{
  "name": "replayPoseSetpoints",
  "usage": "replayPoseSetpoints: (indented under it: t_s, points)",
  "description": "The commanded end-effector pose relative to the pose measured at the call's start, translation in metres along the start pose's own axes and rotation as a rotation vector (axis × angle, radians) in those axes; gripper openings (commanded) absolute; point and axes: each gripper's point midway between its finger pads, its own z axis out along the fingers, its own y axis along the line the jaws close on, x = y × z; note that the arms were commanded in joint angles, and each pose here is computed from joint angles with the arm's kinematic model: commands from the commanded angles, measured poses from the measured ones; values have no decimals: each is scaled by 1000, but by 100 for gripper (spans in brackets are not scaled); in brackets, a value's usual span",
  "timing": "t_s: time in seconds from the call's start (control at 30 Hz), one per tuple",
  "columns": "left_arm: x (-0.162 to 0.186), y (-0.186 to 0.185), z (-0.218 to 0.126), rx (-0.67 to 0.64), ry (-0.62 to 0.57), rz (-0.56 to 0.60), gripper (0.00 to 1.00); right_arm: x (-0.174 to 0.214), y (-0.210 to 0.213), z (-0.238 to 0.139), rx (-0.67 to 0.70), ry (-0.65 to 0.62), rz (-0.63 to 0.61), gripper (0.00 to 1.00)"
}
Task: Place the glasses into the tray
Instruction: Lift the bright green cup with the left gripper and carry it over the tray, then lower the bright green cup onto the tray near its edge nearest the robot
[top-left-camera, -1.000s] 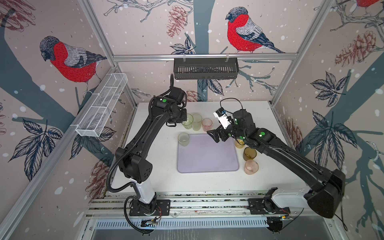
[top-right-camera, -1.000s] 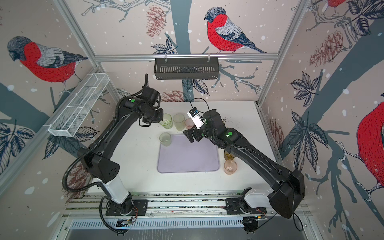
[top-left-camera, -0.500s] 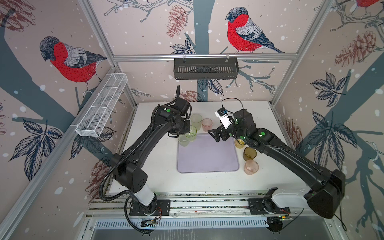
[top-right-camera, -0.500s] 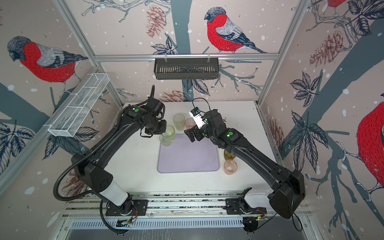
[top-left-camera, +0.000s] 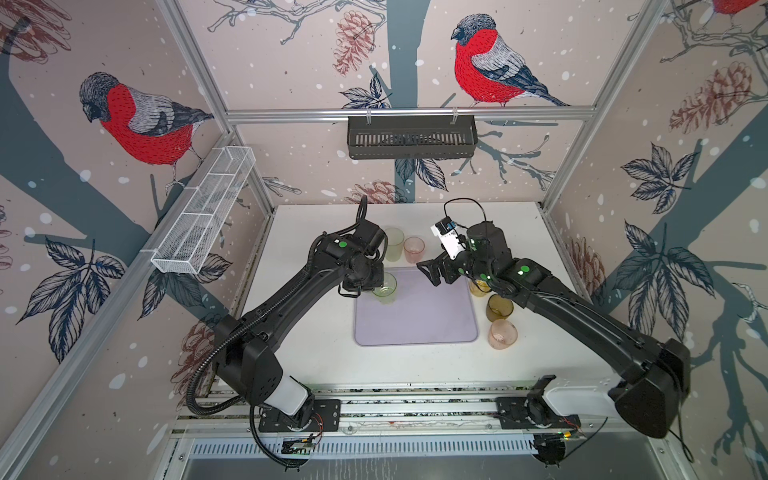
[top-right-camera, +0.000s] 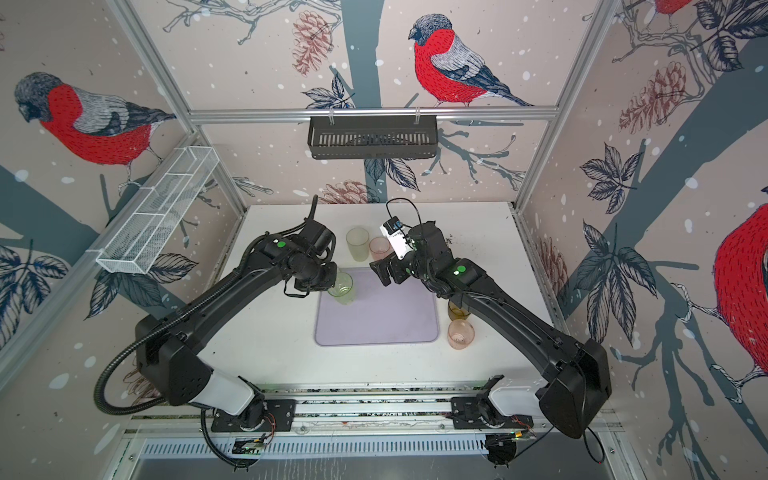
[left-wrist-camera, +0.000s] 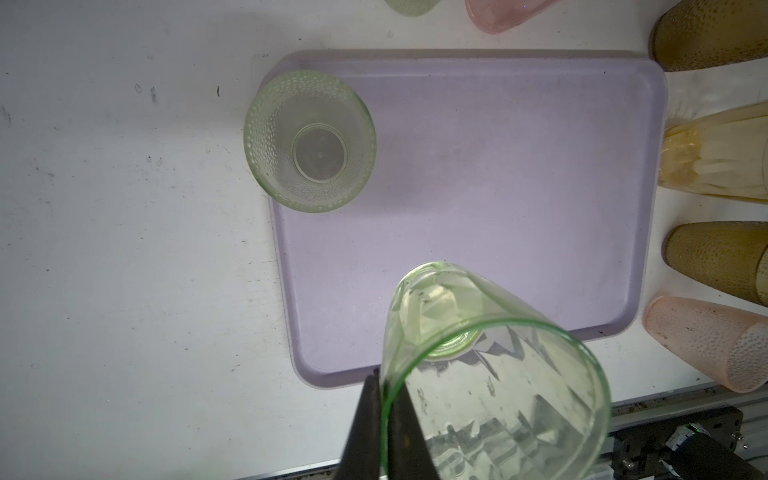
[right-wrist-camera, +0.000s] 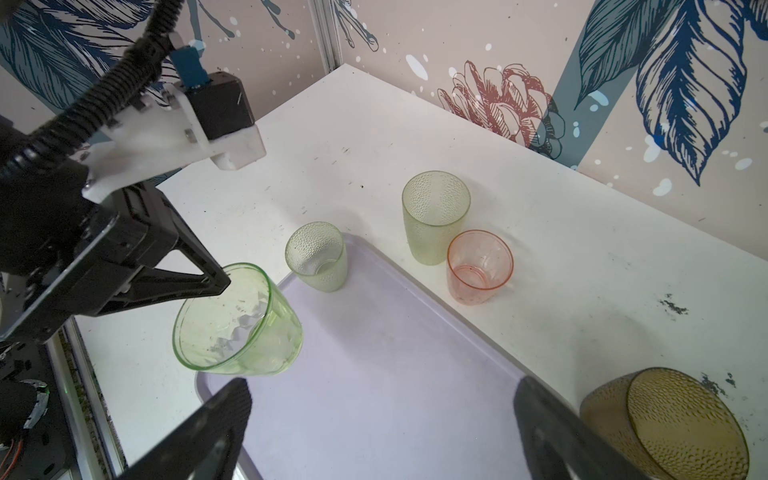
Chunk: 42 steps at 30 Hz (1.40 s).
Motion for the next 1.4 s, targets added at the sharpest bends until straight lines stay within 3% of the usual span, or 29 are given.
replayPoseSetpoints:
  t_s: [0.0, 0.67, 1.37]
  points:
    - [-1, -2, 3, 15, -22, -26, 3, -10, 1, 0, -10, -38, 1, 100]
    - [32, 25, 41, -30, -8, -79, 2, -5, -2, 0, -4, -30, 16, 100]
    - [41, 59, 62, -145, 20, -81, 1, -4, -5, -1, -2, -31, 24, 100]
